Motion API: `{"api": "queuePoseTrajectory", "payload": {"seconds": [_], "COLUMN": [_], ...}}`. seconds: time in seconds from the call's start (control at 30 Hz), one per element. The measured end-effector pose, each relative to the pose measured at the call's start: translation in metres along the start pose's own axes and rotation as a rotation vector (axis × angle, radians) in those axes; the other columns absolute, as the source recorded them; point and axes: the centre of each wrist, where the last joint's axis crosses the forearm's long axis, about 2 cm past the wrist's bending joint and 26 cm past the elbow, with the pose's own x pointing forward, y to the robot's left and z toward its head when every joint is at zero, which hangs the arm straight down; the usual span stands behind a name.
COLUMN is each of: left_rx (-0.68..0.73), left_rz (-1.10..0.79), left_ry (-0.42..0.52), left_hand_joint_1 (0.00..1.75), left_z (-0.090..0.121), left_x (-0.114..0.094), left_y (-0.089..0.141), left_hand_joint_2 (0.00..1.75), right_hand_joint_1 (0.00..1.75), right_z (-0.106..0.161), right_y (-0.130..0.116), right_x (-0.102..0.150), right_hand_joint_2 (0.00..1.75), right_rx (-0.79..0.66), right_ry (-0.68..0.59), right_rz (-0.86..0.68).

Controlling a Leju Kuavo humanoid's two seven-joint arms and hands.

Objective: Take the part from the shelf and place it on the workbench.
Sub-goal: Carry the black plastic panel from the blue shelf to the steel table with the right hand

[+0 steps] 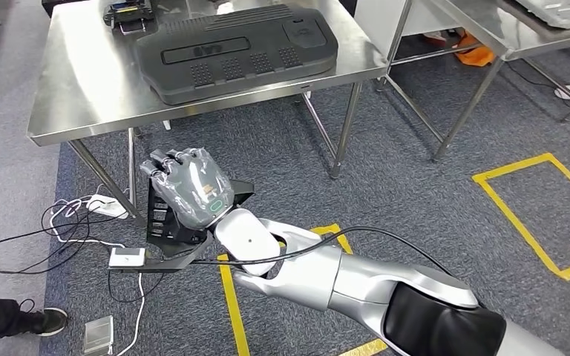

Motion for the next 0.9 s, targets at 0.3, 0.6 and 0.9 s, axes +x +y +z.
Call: {"api": "queuePoseTrajectory", "payload": {"seconds": [0.3,0.6,0.9], "left_rx": [0.002,-0.005,-0.063], "left_rz": [-0.002,0.002,0.016], "left_ry": [0.005,0.010,-0.021], "left_hand_joint_1": [0.00,0.00,0.00], "left_z": [0.001,0.003,0.002], "left_x": [-0.001,-0.003,-0.003], "left_y": [0.000,-0.001,0.000], "left_hand_joint_2": [0.00,0.00,0.00], "right_hand_joint_1": [1.75,1.75,1.75], "right_z": [-0.001,-0.004,0.001], "right_y": [-0.002,-0.003,-0.002], "right_x": [-0.004,-0.007,-0.016], "right_hand_joint_2": [1.75,1.75,1.75], "right_rx": [-0.006,-0.003,-0.014], "right_ry": [0.010,0.037,0.093], "right_rz": [0.010,0.017,0.007]}}
